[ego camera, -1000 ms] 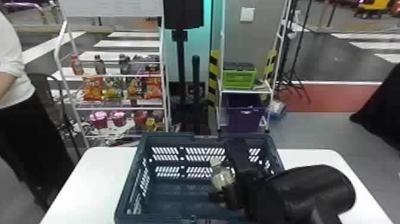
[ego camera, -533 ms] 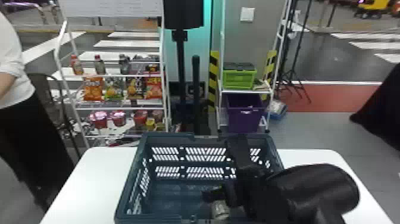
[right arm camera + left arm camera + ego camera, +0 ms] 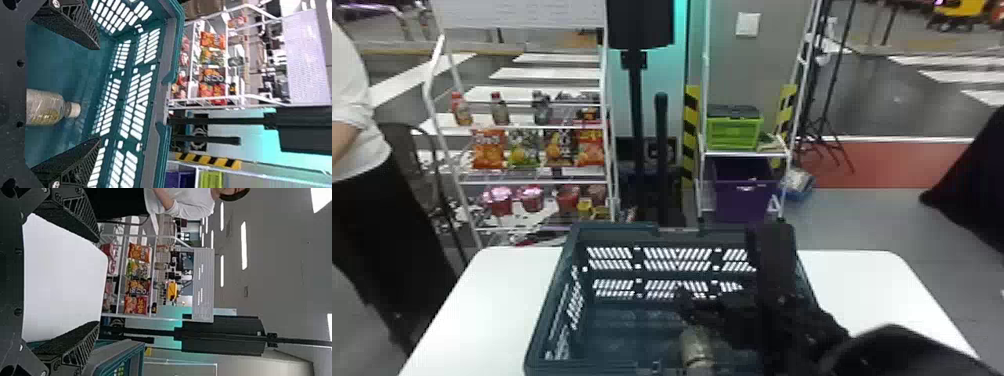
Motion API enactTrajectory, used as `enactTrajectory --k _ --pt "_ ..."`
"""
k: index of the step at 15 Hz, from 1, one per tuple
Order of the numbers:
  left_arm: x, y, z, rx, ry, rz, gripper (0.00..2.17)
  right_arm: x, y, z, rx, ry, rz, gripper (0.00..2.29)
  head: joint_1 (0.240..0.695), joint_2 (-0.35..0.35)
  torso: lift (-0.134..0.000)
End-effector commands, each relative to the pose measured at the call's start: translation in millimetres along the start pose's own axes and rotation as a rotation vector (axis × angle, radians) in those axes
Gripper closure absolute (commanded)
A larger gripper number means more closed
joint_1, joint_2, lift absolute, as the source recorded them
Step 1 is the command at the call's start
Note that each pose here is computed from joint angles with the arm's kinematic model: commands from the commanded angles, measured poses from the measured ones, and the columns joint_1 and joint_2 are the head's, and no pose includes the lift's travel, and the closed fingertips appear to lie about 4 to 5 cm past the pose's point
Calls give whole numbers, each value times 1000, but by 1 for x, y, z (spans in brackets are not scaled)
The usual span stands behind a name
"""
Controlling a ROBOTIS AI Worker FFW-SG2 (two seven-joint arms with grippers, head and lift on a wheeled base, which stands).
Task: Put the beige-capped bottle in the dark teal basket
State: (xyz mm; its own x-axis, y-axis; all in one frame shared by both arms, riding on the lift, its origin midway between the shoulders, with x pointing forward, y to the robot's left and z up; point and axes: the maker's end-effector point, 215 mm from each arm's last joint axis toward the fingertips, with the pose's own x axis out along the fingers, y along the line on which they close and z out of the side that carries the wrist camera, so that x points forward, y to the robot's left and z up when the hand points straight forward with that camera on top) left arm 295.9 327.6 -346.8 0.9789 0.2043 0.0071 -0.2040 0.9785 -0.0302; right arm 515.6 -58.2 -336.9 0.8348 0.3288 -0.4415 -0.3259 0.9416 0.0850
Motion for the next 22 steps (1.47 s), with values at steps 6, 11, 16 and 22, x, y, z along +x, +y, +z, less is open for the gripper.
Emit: enactTrajectory --k 6,11,16,22 --pt "12 -4 -4 9 17 -6 144 -86 -42 -18 56 -323 -70 56 499 0 0" --pt "14 -5 -6 18 15 -17 144 -153 -68 -45 76 -462 -161 60 499 0 0" --pt "11 -15 -8 24 15 -30 144 -203 -88 -92 78 -511 -209 66 499 0 0" --pt "7 -30 -3 0 -6 -31 144 -219 -89 -118 75 -486 -201 76 499 0 0"
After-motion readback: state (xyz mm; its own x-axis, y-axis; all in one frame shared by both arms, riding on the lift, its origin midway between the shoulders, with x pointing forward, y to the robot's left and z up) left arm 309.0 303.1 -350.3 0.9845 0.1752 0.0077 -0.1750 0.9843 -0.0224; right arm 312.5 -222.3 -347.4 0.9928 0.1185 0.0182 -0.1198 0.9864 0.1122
